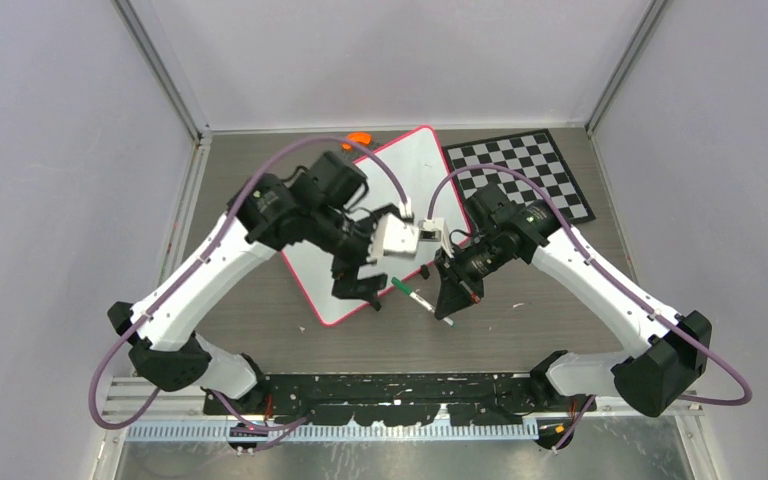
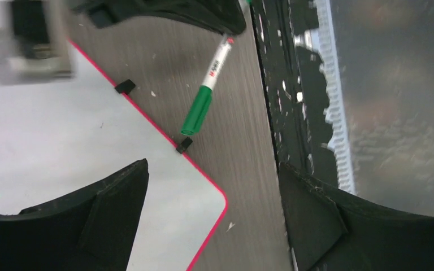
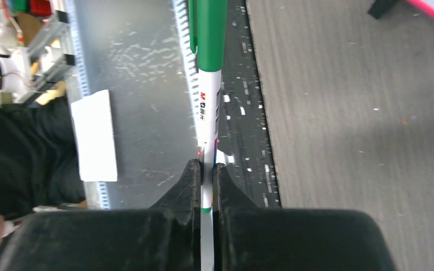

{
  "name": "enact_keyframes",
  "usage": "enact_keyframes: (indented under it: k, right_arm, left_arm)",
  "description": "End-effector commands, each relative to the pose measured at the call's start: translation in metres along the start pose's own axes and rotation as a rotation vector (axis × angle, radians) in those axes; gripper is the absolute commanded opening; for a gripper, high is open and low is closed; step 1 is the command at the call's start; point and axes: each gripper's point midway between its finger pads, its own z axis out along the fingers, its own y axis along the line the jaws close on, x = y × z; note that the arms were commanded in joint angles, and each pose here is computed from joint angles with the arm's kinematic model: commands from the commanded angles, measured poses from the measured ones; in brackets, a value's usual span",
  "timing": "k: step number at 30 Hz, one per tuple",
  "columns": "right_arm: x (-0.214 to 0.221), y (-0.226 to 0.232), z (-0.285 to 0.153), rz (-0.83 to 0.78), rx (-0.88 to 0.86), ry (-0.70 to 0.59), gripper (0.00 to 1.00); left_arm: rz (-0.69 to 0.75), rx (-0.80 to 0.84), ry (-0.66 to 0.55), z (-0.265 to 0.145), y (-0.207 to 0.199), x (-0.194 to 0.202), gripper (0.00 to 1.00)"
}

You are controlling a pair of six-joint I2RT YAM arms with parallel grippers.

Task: Write a sentence on the whiteboard
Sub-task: Open the whiteboard marker at the center of the board.

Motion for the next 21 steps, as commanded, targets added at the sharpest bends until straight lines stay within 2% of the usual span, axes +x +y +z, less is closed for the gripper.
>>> enact_keyframes:
  k: [1,5,7,14,18,21]
  right_arm:
    - [-0.008,0.035,-0.007,0.044,-0.137,-0.042,0.00]
    - [-0.007,0.045,-0.010,0.024,-0.173,-0.045,0.00]
    - [-0.005,0.048,-0.009,0.013,-0.180,-0.033,0.00]
    - [-0.002,0.054,-0.007,-0.006,-0.203,0.002,0.00]
    - [-0.004,0.058,-0.009,-0.035,-0.212,0.000,0.00]
    - [-0.007,0.059,-0.011,-0.044,-0.206,-0.006,0.00]
  left_arm:
    - [0.328,-0.031,0.164,0.006,-0.008,0.026,0.85]
    - [0.504,-0.028,0.202,0.025,-0.015,0.028,0.80]
    - [0.538,-0.030,0.202,0.033,-0.016,0.026,0.78]
    - [0.591,-0.077,0.179,0.052,-0.009,0.011,0.66]
    - [0.599,-0.050,0.187,0.061,-0.017,0.015,0.51]
    - [0.577,-0.033,0.166,0.067,-0.024,0.016,0.44]
